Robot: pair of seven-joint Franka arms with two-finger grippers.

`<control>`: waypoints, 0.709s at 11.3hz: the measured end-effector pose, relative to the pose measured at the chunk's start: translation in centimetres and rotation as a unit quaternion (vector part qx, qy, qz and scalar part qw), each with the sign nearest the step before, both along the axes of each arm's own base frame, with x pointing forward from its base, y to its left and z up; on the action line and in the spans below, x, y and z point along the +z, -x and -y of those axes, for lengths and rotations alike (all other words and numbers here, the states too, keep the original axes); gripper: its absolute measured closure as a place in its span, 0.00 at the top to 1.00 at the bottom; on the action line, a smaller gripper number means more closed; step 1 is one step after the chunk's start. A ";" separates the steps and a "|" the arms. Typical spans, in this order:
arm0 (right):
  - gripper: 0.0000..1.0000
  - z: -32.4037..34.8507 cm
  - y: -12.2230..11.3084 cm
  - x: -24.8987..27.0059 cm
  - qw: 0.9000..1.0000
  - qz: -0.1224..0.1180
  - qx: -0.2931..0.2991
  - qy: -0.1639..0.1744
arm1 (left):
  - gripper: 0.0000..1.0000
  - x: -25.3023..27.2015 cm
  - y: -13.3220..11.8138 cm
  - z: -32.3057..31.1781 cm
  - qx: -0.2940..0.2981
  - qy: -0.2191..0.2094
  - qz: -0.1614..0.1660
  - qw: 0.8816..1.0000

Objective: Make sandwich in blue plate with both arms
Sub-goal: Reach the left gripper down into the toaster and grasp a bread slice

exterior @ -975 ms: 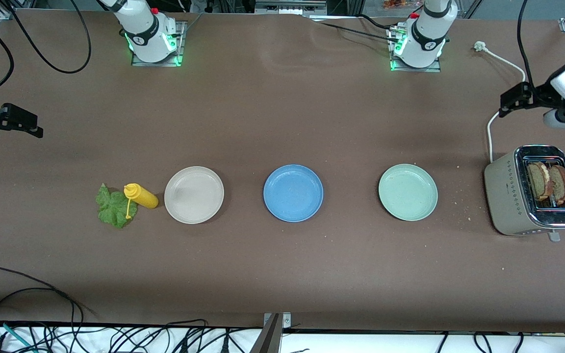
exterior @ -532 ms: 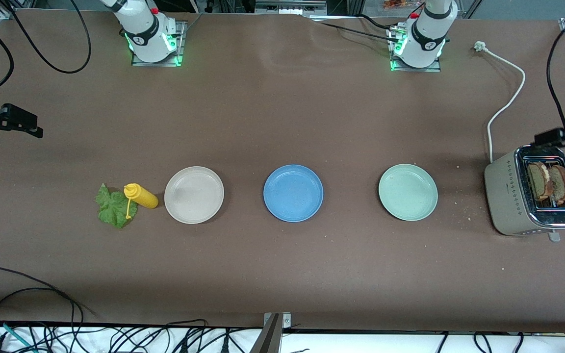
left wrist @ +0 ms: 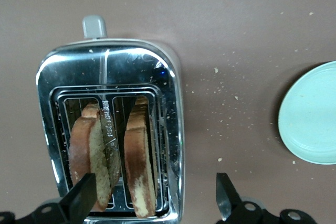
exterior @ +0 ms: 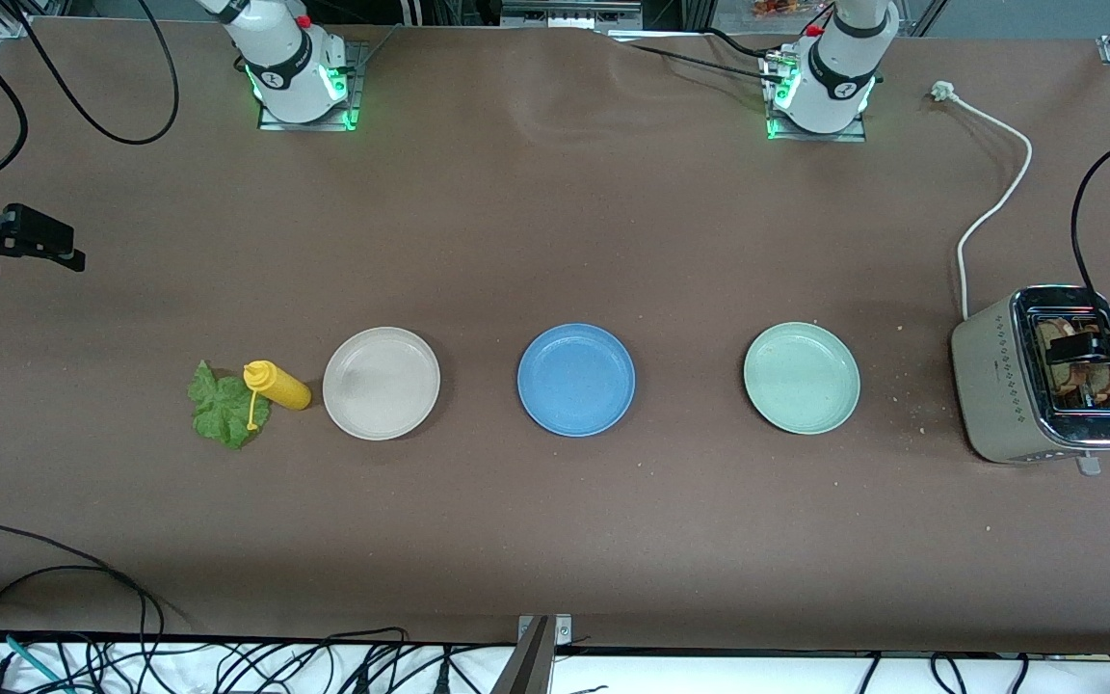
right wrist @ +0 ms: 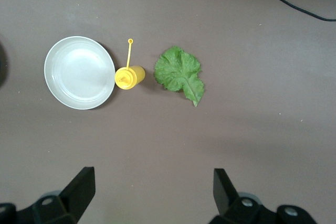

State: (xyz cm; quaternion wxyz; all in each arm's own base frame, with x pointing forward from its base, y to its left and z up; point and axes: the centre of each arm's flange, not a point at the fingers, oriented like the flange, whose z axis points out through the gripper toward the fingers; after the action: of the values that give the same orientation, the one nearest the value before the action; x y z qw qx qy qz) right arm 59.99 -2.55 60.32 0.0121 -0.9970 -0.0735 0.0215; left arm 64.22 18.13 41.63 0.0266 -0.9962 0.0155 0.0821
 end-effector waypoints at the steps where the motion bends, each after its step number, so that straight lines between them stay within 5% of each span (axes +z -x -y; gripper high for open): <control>1: 1.00 0.0 0.0 0.0 1.000 0.000 0.000 0.000 | 0.98 -1.0 0.1 -0.8 0.005 0.002 -0.007 1.000; 3: 1.00 0.0 0.0 0.0 1.000 0.000 0.000 0.000 | 0.94 -2.5 0.3 -1.8 0.012 0.006 -0.018 1.000; 8: 1.00 0.0 0.0 0.0 1.000 0.000 0.000 0.000 | 0.33 -5.7 0.5 -2.8 0.019 0.014 -0.041 0.999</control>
State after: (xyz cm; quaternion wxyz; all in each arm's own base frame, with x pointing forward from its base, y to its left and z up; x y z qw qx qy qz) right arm 59.99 -2.55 60.32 0.0122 -0.9970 -0.0735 0.0216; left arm 63.71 20.97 35.97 0.0106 -0.9923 -0.0011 0.1235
